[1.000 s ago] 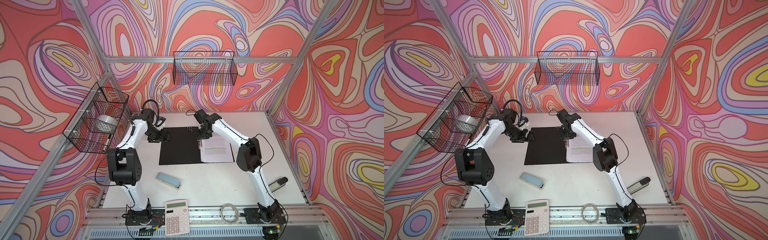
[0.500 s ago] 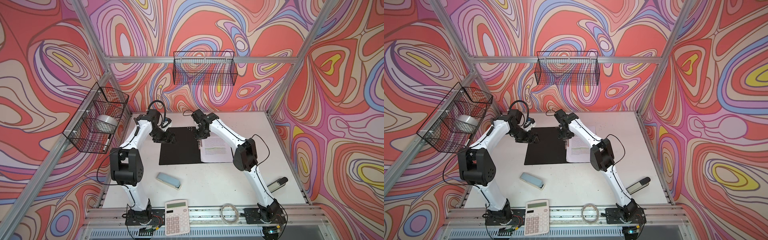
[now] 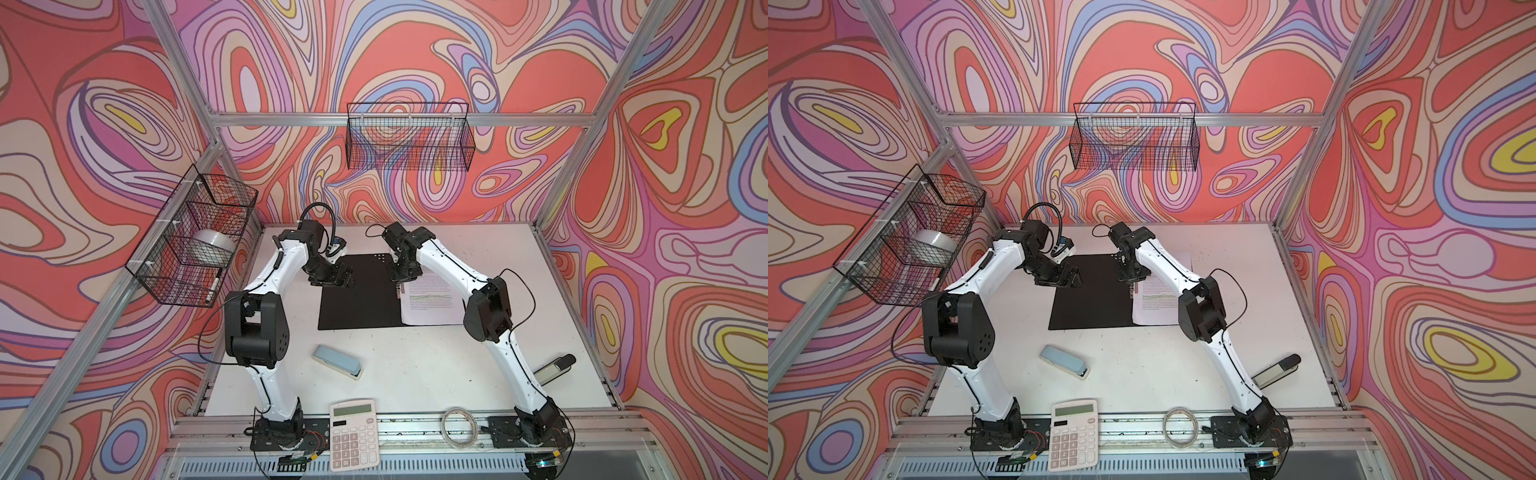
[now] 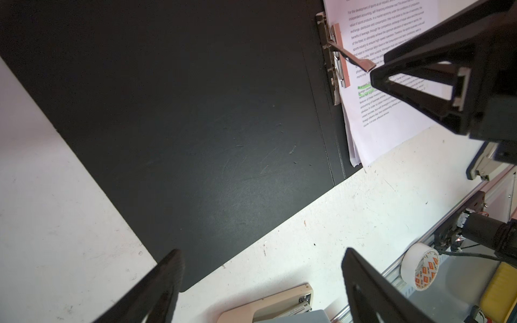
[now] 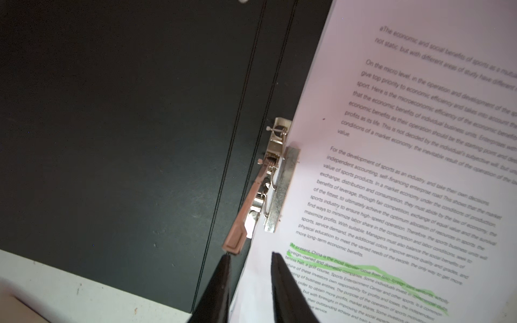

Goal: Put the files into the folder

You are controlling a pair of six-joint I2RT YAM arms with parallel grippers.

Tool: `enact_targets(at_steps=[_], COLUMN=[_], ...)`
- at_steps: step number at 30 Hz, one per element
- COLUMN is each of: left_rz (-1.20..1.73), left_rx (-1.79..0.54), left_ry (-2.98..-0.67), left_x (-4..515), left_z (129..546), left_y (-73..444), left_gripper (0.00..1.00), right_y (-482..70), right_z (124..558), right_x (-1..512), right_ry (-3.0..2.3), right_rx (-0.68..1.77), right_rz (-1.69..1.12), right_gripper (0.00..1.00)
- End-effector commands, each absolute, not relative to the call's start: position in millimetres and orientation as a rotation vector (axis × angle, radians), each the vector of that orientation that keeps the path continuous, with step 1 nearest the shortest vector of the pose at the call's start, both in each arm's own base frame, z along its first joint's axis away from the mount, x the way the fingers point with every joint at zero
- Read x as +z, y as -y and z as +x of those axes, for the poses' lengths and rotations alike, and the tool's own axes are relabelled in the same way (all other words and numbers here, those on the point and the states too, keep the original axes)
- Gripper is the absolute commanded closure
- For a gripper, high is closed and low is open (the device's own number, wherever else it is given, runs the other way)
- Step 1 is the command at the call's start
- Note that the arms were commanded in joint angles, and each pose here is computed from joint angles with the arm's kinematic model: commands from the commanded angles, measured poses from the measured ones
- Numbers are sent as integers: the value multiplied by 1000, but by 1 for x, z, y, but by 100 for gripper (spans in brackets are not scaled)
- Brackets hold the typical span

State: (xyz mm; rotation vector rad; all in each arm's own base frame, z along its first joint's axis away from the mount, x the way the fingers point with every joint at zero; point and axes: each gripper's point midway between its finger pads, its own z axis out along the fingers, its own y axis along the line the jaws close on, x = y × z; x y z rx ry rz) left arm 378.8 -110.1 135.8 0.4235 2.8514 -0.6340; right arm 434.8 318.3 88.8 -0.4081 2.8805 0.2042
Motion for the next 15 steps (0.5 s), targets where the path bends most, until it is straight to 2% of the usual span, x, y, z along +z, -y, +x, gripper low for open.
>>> enact_targets(at_steps=[1, 4, 10, 15], left_rz=[516, 634, 683, 682], left_rx=[-753, -968, -844, -852], left_ry=[-2815, -2748, -2804, -2809], left_x=[145, 161, 143, 142], left_z=[370, 348, 345, 346], left_y=[125, 147, 146, 147], left_gripper=[11, 10, 10, 10], right_y=[-334, -345, -343, -337], right_z=[430, 429, 434, 440], right_x=[97, 112, 115, 99], right_ry=[-2880, -2861, -2840, -2858], right_rx=[321, 424, 401, 322], right_rz=[-450, -429, -427, -414], right_gripper=[76, 78, 80, 83])
